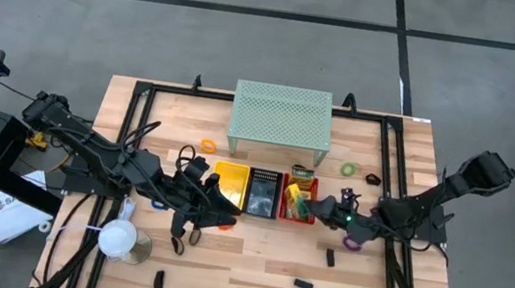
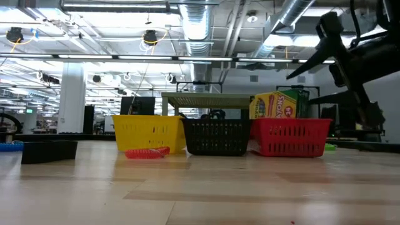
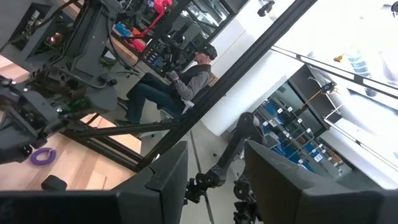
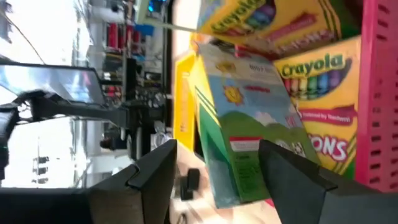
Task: Pick & Place Office Desk Supplies
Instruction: Put the crayons box into the red bin
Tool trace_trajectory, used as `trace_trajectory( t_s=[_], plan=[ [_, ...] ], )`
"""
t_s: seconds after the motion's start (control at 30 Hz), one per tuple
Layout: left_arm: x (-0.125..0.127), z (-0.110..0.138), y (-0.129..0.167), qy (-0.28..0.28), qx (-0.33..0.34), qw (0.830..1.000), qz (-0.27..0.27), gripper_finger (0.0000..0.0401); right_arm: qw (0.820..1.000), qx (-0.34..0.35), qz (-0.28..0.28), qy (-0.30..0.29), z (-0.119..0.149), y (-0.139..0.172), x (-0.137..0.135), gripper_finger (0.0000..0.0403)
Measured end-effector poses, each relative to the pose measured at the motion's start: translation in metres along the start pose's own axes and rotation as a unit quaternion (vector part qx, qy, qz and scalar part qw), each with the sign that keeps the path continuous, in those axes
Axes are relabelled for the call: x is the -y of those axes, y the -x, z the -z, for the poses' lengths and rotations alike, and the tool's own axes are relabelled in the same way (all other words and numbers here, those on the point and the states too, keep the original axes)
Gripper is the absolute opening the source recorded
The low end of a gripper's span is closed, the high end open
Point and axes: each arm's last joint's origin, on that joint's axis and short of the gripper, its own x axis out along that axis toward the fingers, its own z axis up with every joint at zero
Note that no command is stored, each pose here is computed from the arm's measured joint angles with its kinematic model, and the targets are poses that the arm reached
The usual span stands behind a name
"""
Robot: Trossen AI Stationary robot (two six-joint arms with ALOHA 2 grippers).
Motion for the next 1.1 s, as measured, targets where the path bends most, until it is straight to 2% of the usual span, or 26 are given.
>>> trace_trajectory(
  t_s=[0.27, 0.43, 0.6, 0.83, 1.1],
  plan=[
    [0.000, 0.000, 0.000, 0.000, 0.000, 1.000, 0.000, 0.0154, 1.000, 0.016, -0.012, 0.011, -0.002, 0.011, -0.004, 0.0217],
    [0.000, 0.000, 0.000, 0.000, 0.000, 1.000, 0.000, 0.0154, 0.997, 0.050, -0.061, 0.016, -0.007, 0.020, -0.020, 0.0204],
    [0.000, 0.000, 0.000, -0.001, 0.000, 1.000, 0.000, 0.0154, 0.995, 0.048, -0.079, 0.042, -0.014, 0.024, -0.031, 0.0184],
    [0.000, 0.000, 0.000, -0.003, 0.000, 1.000, -0.001, 0.0154, 0.994, 0.031, -0.076, 0.068, -0.014, 0.014, -0.043, 0.0168],
    [0.000, 0.000, 0.000, -0.004, 0.000, 1.000, -0.001, 0.0154, 0.995, -0.004, -0.039, 0.096, -0.001, -0.007, -0.040, 0.0168]
  ],
)
